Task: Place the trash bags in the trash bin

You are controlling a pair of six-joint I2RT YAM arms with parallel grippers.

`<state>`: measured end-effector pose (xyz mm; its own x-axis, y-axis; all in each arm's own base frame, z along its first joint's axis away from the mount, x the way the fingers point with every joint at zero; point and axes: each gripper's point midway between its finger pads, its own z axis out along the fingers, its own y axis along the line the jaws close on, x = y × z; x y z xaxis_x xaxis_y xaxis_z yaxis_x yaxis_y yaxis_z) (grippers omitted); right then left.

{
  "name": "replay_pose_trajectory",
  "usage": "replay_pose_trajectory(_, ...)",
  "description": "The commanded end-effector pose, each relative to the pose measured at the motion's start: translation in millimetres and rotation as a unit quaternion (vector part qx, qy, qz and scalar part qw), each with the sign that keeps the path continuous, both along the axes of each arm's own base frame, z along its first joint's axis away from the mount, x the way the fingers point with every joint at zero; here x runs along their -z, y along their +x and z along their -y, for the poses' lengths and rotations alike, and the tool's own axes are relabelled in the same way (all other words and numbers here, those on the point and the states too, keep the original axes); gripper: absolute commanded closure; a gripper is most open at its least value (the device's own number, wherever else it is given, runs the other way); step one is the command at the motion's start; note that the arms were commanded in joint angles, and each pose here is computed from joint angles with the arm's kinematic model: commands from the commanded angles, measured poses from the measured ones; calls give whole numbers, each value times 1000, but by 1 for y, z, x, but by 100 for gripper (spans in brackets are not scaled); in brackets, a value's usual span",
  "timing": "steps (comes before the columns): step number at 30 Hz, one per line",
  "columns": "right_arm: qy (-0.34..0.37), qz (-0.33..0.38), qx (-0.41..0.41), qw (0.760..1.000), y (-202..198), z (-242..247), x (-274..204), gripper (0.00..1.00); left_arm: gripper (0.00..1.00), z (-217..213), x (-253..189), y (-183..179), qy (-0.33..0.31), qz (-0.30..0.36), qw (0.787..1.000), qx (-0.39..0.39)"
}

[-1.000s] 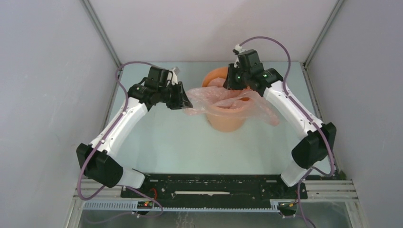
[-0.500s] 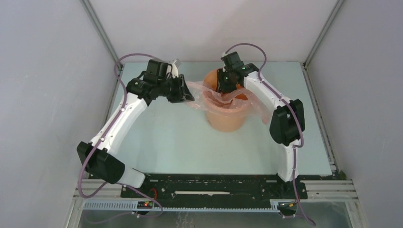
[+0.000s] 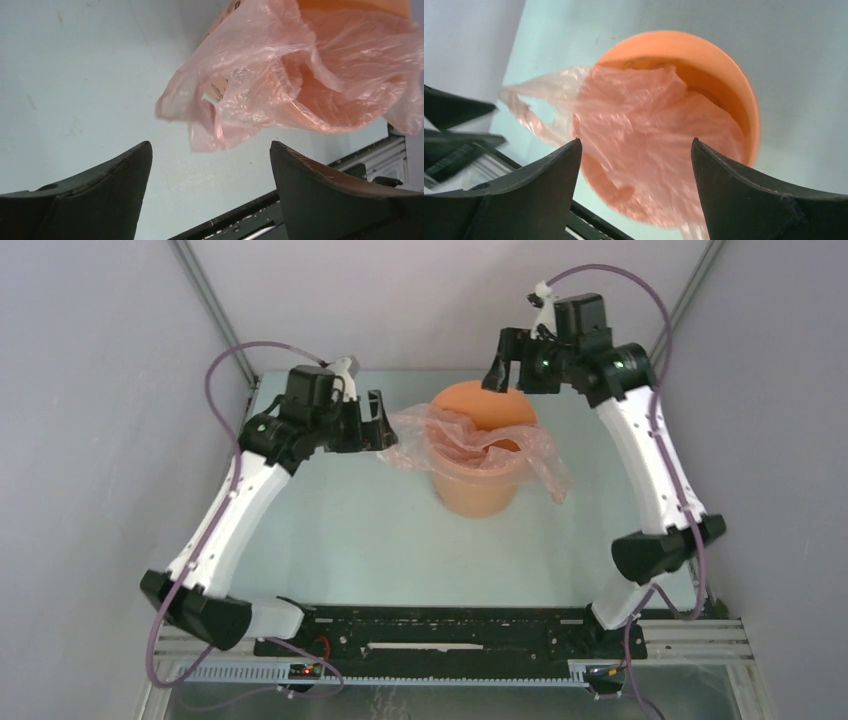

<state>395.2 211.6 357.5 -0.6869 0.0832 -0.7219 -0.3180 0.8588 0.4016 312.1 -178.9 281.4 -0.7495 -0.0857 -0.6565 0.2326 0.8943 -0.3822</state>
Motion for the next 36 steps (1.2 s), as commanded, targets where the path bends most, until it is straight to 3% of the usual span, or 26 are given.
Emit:
replay_pose_trajectory(1,-66,53,-22,996,-43,34,-16,11,7,-30,-64,-8,12,138,990,-32)
replay_pose_trajectory(5,-133,135,-45,981,-75,48,-6,11,4,-27,-85,-2,23,244,969,-21)
replay_pose_trajectory(8,-159,190,-63,967,-94,49,5,13,8,1,-92,2,5,307,951,49)
replay_pose_trajectory(11,-182,208,-39,960,-94,59,12,17,12,19,-89,8,11,330,938,103)
replay_pose_trajectory(15,-207,203,-65,955,-89,48,25,24,15,41,-95,14,18,358,918,168)
replay_pose_trajectory(21,-235,199,-69,949,-80,42,35,29,10,66,-75,20,11,337,914,225)
replay_pose_trajectory(29,-277,181,-27,943,-54,47,52,40,21,67,-55,39,35,285,934,213)
replay_pose_trajectory(36,-310,188,-17,932,-48,51,55,44,17,69,-34,34,53,244,937,246)
